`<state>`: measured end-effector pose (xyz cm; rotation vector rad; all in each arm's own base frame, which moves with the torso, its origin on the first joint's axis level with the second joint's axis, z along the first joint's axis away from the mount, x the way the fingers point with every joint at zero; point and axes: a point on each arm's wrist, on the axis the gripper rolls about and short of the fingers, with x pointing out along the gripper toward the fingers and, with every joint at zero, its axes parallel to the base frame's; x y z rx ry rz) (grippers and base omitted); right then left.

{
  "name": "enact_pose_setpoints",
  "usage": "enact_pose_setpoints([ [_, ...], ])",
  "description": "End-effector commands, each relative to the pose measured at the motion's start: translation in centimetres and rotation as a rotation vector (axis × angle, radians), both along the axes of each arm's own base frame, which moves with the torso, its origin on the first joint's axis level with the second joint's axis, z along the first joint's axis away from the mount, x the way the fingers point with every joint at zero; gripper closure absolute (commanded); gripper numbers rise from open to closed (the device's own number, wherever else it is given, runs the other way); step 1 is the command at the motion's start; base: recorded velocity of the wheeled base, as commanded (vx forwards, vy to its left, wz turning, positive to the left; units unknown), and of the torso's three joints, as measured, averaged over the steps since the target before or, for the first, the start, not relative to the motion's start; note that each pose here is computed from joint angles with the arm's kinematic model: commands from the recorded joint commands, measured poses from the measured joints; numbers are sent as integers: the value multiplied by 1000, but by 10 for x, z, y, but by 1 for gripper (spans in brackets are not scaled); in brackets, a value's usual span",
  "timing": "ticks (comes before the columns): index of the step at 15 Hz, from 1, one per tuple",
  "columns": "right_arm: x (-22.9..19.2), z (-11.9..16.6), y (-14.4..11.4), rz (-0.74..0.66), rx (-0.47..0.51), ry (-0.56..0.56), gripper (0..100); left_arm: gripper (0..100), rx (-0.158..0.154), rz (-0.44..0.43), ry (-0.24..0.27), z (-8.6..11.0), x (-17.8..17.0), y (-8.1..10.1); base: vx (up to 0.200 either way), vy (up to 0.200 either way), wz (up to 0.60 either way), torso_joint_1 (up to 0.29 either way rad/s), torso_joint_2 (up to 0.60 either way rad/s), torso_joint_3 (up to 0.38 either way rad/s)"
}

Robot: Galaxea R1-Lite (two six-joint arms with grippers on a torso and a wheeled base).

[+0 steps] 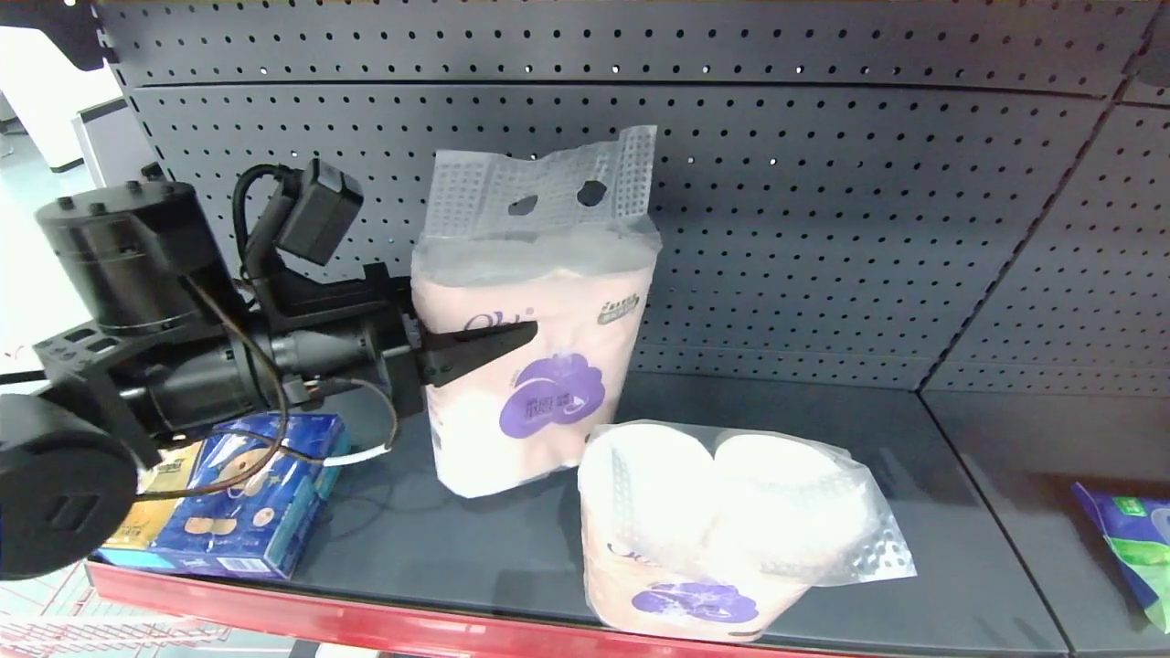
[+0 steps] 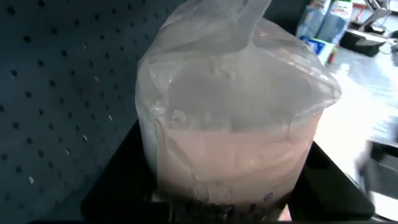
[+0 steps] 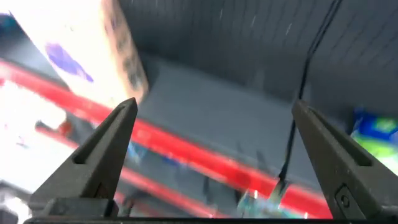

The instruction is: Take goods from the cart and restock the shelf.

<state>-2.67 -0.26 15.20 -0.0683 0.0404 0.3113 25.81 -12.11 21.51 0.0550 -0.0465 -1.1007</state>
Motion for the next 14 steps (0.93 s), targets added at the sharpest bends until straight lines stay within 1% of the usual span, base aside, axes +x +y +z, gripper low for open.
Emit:
enact_pose_setpoints([
  [1,-3,9,-1,-8,5,-29,0,100,11,-1,44,-29,27,-10,0,0,0,0,0,0],
  [2,-1,12,0,-11,4,-26,0,100,-2,-21,55,-31,30,-11,0,0,0,0,0,0],
  [4,0,15,0,-9,3,-23,0,100,-7,-103,54,-35,36,-10,0,0,0,0,0,0],
  [5,0,15,0,-11,3,-20,0,100,-6,-132,44,-37,41,-7,0,0,0,0,0,0],
  [6,0,18,0,-11,1,-27,0,100,-11,-172,19,-43,51,-10,0,0,0,0,0,0],
  [9,2,28,0,-14,1,-27,0,100,-25,-215,-38,-57,73,-17,0,0,0,0,0,0],
  [10,6,31,1,-13,-3,-17,0,100,-29,-217,-56,-61,80,-19,0,0,0,0,0,0],
  [11,7,35,1,-13,-3,-14,0,100,-31,-222,-61,-63,83,-21,0,0,0,0,0,0],
  [14,10,37,2,-13,-6,-2,0,100,-27,-228,-44,-72,88,-24,0,0,0,0,0,0],
])
